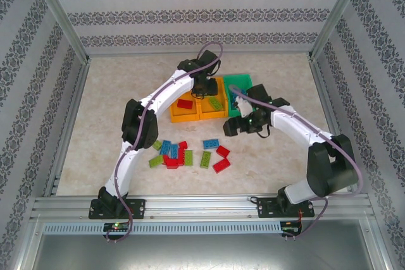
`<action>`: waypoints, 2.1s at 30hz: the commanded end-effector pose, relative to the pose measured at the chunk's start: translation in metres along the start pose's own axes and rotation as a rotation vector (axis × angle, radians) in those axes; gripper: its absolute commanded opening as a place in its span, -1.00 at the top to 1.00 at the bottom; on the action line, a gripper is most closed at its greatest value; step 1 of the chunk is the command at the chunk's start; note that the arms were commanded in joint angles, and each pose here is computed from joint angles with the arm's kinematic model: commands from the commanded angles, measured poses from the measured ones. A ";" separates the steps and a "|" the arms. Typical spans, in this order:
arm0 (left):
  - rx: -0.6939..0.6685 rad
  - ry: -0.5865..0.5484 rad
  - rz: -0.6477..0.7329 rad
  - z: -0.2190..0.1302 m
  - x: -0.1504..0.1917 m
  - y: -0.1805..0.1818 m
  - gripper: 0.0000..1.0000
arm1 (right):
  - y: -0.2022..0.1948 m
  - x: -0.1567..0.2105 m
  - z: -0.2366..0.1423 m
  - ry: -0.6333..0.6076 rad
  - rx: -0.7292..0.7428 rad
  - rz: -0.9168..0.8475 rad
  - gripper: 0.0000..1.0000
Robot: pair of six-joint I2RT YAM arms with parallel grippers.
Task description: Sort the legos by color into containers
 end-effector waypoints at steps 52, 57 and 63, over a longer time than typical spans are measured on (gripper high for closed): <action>-0.027 -0.242 -0.301 -0.084 0.016 0.098 -0.99 | 0.006 0.048 0.068 0.276 0.323 -0.426 0.05; -0.042 -0.242 -0.304 -0.087 0.020 0.104 -0.99 | 0.010 0.035 0.054 0.213 0.277 -0.384 0.31; -0.073 -0.222 -0.311 -0.087 0.031 0.112 -0.99 | 0.037 0.008 0.020 0.075 0.082 -0.317 0.43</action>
Point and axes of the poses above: each hand's point on the last joint's axis, 136 mm out from that joint toward the fingers, its own z axis out along the fingers, its own y axis along the line the jaws close on, x = y × z, the point moved 3 cm from there along -z, back along the fingers, and after that the axes turned 12 degrees about z, right-handed, at the moved point
